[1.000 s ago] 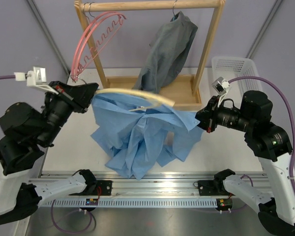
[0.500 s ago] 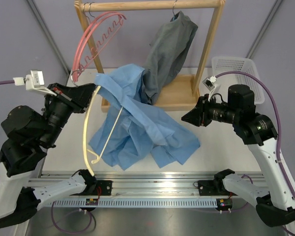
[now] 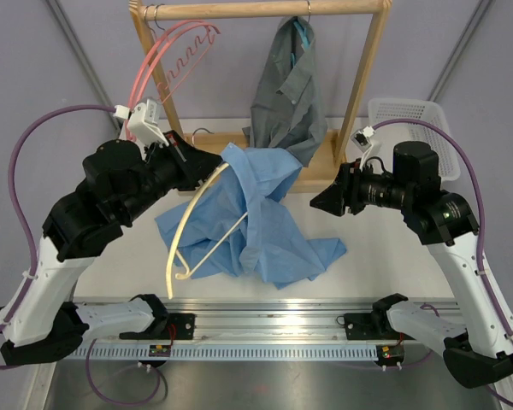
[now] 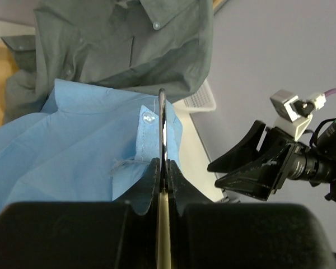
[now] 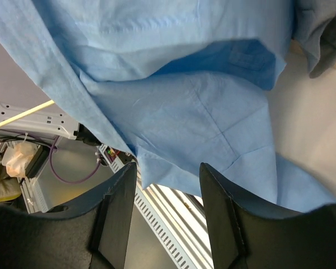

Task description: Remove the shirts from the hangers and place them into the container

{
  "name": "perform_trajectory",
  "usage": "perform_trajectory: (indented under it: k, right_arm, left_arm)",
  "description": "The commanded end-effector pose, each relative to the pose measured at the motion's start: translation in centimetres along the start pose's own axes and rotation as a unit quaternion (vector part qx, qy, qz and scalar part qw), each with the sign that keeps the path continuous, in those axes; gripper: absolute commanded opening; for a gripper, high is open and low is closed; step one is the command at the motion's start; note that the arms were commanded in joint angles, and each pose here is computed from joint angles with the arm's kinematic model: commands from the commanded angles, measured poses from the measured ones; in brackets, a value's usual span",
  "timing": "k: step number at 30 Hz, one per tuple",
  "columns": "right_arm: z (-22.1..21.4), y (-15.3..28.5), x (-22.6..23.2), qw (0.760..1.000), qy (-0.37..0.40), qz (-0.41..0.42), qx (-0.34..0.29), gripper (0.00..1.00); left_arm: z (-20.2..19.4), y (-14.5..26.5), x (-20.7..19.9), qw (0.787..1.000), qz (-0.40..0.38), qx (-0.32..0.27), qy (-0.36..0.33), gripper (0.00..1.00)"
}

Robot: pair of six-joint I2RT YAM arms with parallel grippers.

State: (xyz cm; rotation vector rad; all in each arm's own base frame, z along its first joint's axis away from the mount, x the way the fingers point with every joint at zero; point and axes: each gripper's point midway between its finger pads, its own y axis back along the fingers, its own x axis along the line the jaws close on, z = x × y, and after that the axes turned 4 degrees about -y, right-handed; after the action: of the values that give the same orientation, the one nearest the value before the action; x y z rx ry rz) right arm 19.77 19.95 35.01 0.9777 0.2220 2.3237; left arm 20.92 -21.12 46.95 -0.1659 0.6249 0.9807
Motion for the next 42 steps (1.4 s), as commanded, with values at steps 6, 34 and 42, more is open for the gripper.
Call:
perform_trajectory:
  k: [6, 34, 42]
  right_arm:
    - [1.3, 1.0, 1.7, 0.999, 0.031, 0.023, -0.019, 0.57]
    - [-3.7, -5.8, 3.4, 0.993, 0.042, 0.055, 0.1, 0.59]
    - [-4.3, -6.2, 4.2, 0.992, 0.069, 0.027, 0.107, 0.7]
  left_arm:
    - [-2.2, 4.1, 0.0, 0.994, 0.008, 0.112, -0.016, 0.0]
    - [-3.3, 2.4, -2.8, 0.98, -0.023, 0.19, -0.059, 0.0]
    - [-4.6, 0.1, -2.8, 0.978, -0.018, 0.199, -0.052, 0.0]
